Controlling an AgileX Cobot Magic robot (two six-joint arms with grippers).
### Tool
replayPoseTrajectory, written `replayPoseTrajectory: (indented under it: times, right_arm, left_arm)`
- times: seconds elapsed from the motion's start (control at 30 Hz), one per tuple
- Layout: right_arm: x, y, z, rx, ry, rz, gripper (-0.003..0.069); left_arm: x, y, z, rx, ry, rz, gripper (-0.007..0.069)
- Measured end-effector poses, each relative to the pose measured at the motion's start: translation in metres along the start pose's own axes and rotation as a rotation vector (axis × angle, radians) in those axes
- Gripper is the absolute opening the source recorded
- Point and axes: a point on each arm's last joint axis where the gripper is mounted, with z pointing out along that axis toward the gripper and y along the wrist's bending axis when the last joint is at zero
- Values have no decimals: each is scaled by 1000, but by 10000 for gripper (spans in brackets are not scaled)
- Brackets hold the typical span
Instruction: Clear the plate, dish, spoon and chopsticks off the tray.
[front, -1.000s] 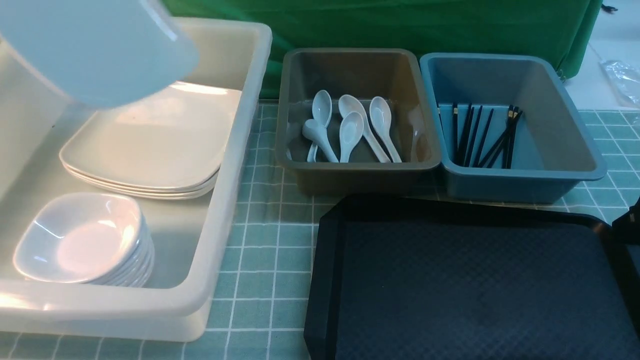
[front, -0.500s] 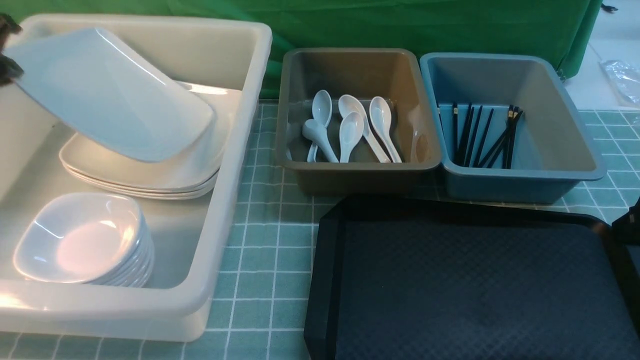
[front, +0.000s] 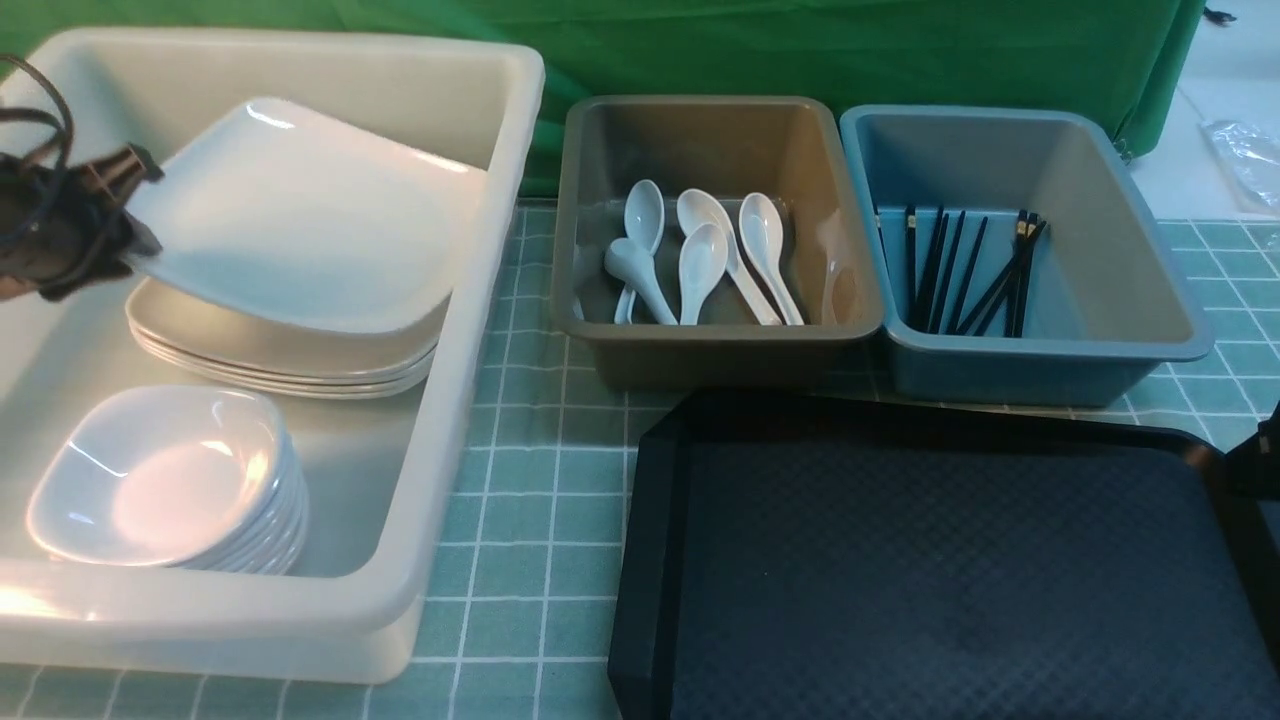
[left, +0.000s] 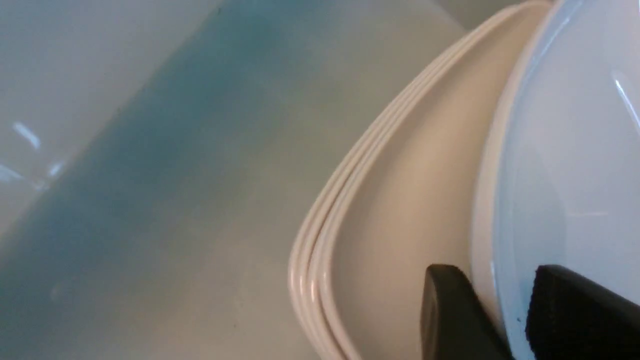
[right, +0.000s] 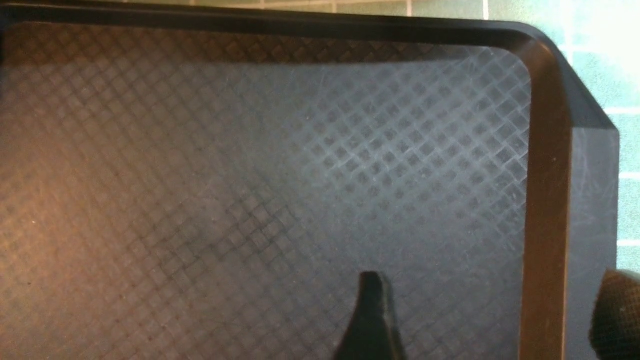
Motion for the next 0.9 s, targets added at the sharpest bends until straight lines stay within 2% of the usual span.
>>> replayPoseTrajectory:
  times: [0.07, 0.27, 0.43, 0.5, 0.53, 0.6, 0.63, 0.67, 0.7, 0.73, 0.77, 0.8, 0.87, 0.9]
  right_arm:
    - [0, 0, 0, 0, 0, 0, 566]
    - [0, 0, 0, -1, 3, 1, 566]
    - [2, 1, -3, -12, 55, -8, 566]
    - [-3, 3, -14, -21, 73, -27, 556]
    - [-9, 5, -24, -25, 66, -43, 528]
    - [-24, 8, -54, -27, 6, -79, 421]
    - [-27, 9, -61, -26, -14, -87, 392]
    - [-36, 13, -93, -19, -111, -110, 269]
    - [-42, 15, -115, -11, -189, -123, 177]
    - [-43, 17, -125, -8, -224, -128, 161]
    - [-43, 22, -168, 10, -386, -148, 73]
    - [-44, 23, -176, 14, -420, -152, 67]
    - [-26, 30, -241, 63, -693, -180, 29]
    - [-13, 32, -259, 83, -771, -189, 27]
  left_arm:
    - [6, 2, 3, -17, 56, 42, 351]
    - [7, 5, -7, -79, 92, 143, 539]
    - [-6, -6, -40, -103, 53, 255, 575]
    - [-13, -16, -61, -87, 38, 283, 541]
    - [-15, -22, -74, -71, 32, 299, 492]
    - [-19, -36, -102, -18, 18, 310, 395]
    - [-18, -37, -106, -11, 16, 318, 351]
    - [-21, -50, -132, 50, -3, 340, 235]
    - [-20, -57, -146, 86, -20, 367, 152]
    - [-19, -62, -157, 112, -34, 382, 113]
    - [-15, -74, -187, 184, -80, 423, 57]
    - [-14, -76, -192, 192, -84, 438, 46]
    - [2, -93, -251, 297, -175, 521, 12]
    - [7, -96, -266, 316, -195, 543, 7]
